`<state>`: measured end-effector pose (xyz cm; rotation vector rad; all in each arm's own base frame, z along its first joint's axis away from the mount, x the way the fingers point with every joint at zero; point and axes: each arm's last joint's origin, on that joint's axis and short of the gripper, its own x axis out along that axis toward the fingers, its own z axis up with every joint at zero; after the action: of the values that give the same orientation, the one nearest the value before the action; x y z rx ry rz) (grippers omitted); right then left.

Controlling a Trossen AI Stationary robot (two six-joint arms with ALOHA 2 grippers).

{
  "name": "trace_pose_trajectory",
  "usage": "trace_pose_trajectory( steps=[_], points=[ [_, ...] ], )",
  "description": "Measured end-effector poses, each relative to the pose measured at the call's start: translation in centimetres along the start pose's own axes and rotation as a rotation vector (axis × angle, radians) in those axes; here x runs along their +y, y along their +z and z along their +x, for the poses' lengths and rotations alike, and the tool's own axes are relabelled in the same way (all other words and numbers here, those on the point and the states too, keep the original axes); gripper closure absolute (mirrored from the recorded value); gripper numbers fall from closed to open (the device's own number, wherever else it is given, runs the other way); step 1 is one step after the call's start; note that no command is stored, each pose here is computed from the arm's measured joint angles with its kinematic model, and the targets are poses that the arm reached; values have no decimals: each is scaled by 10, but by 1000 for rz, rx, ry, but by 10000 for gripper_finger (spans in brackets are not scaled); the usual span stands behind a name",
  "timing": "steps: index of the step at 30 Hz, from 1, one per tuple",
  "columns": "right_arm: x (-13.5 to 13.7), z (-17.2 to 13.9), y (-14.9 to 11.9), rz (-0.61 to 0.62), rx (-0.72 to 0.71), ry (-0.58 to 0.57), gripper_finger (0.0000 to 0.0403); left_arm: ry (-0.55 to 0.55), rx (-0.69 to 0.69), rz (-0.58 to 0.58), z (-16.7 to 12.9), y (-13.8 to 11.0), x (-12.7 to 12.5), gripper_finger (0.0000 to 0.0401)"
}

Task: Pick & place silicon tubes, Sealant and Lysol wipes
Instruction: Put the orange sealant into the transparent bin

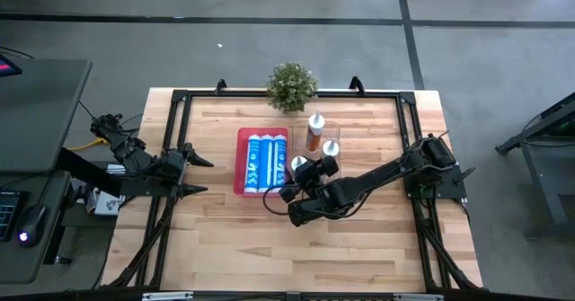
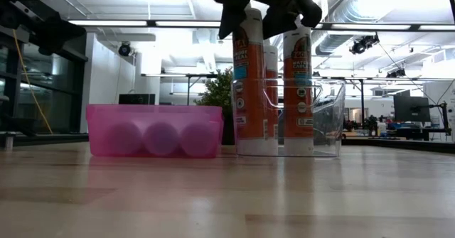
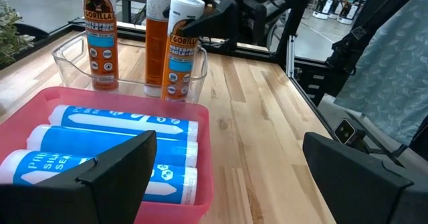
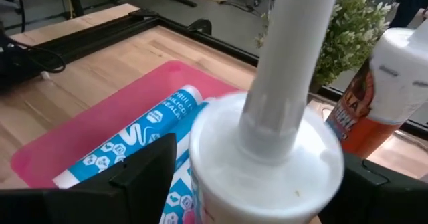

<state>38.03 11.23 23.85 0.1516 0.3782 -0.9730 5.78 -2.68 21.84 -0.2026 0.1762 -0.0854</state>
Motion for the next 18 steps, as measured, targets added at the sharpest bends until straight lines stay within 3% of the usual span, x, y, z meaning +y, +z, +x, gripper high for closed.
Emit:
trace_pose_trajectory(
  steps=[18],
  points=[
    [-10, -7, 14, -22, -14, -10, 110, 0, 0, 0, 0, 0, 0, 32]
  ],
)
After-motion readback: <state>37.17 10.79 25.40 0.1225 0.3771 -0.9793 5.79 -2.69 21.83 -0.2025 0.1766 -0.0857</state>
